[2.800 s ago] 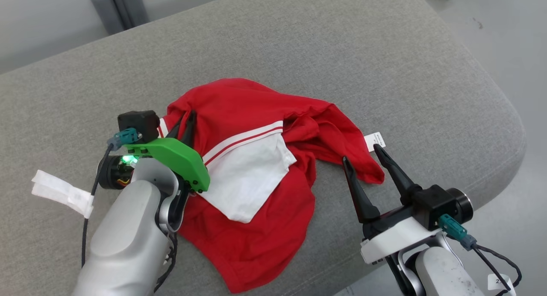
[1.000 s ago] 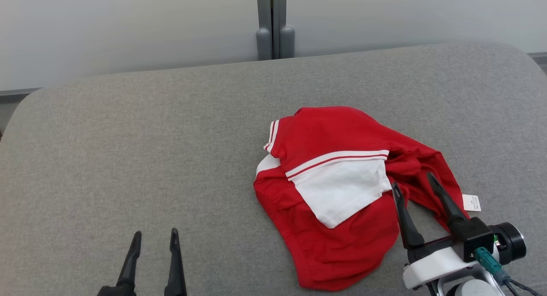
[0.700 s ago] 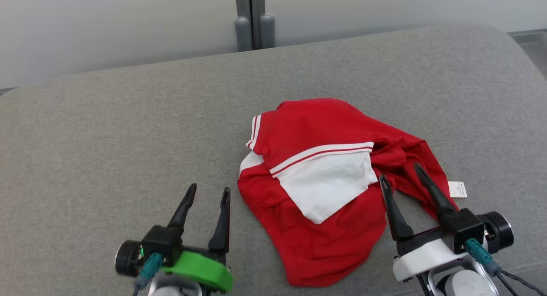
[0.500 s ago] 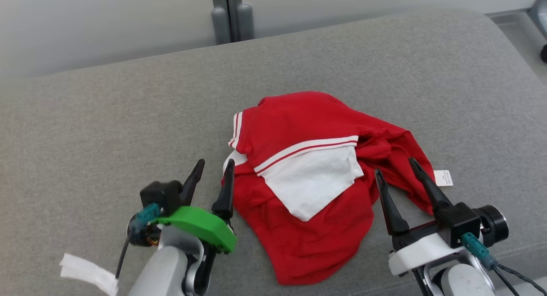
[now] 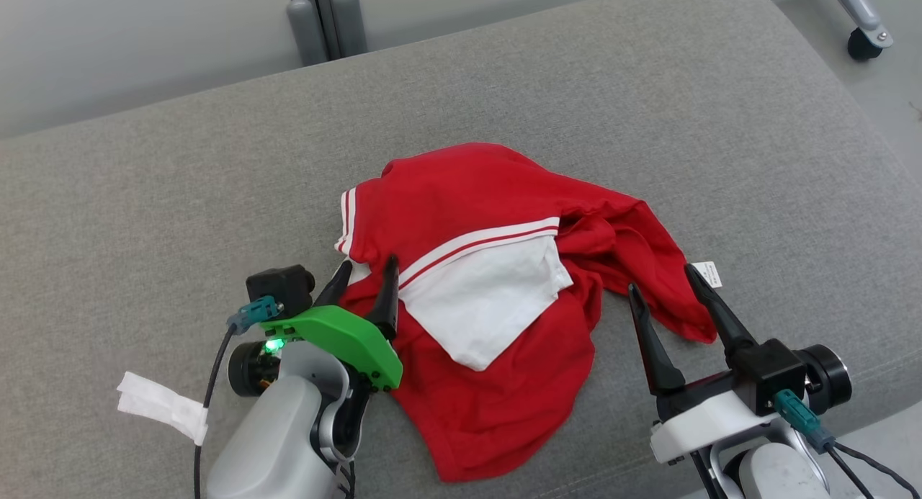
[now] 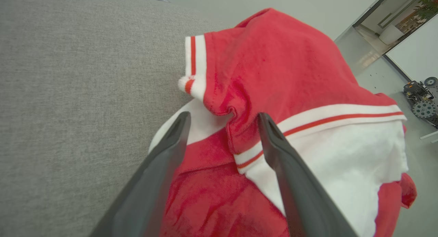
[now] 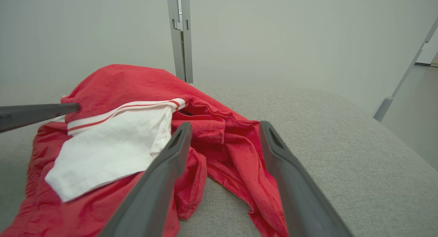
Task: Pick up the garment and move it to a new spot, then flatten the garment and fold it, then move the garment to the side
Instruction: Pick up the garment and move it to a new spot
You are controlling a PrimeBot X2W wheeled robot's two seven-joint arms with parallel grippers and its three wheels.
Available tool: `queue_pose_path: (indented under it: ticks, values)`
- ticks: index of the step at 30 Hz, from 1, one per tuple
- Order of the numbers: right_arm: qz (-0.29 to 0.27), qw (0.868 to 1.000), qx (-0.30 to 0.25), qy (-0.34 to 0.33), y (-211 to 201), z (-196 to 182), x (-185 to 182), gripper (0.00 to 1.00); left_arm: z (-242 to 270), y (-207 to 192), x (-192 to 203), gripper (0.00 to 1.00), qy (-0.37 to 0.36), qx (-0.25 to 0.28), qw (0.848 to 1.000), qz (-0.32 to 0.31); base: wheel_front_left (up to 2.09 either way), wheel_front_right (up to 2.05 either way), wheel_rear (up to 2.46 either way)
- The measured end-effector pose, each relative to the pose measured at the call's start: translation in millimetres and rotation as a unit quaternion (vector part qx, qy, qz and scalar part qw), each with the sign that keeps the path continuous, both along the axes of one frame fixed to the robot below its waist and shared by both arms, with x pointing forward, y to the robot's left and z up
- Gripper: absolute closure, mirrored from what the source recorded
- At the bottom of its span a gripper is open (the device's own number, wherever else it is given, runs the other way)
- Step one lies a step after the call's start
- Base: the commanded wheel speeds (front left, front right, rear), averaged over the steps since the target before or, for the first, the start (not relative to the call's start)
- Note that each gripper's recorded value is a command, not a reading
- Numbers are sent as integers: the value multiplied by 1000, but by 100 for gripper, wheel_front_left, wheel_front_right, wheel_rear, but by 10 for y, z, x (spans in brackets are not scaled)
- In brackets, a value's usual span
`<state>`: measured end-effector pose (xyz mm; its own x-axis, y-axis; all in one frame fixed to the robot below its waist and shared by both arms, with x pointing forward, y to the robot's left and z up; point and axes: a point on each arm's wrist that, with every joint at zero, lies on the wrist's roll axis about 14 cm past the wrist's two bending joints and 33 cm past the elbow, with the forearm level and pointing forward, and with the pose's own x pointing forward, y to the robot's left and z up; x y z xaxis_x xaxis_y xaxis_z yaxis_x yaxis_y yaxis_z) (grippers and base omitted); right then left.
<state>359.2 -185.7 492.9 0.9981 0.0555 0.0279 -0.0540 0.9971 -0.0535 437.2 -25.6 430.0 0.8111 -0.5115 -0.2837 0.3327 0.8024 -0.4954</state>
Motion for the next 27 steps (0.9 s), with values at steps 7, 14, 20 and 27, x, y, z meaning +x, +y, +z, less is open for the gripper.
queue_pose_path:
  ticks: [7, 14, 20, 27]
  values:
    - [4, 1000, 0, -3, 26, 16, 31, 0, 160, -136, 92, 100, -21, -21, 999, -13, 0, 0, 0]
    - [-4, 1000, 3, -4, -23, 29, 11, 0, 561, -451, 142, 100, -79, -56, 994, -56, 0, 0, 0]
    - [-10, 1000, 4, -8, -55, 57, -32, 0, 1547, -748, 171, 100, -195, -121, 969, -90, 0, 0, 0]
    - [-19, 1000, 10, -12, -104, 77, -92, 0, 2929, -505, 101, 100, -363, -164, 913, -85, 0, 0, 0]
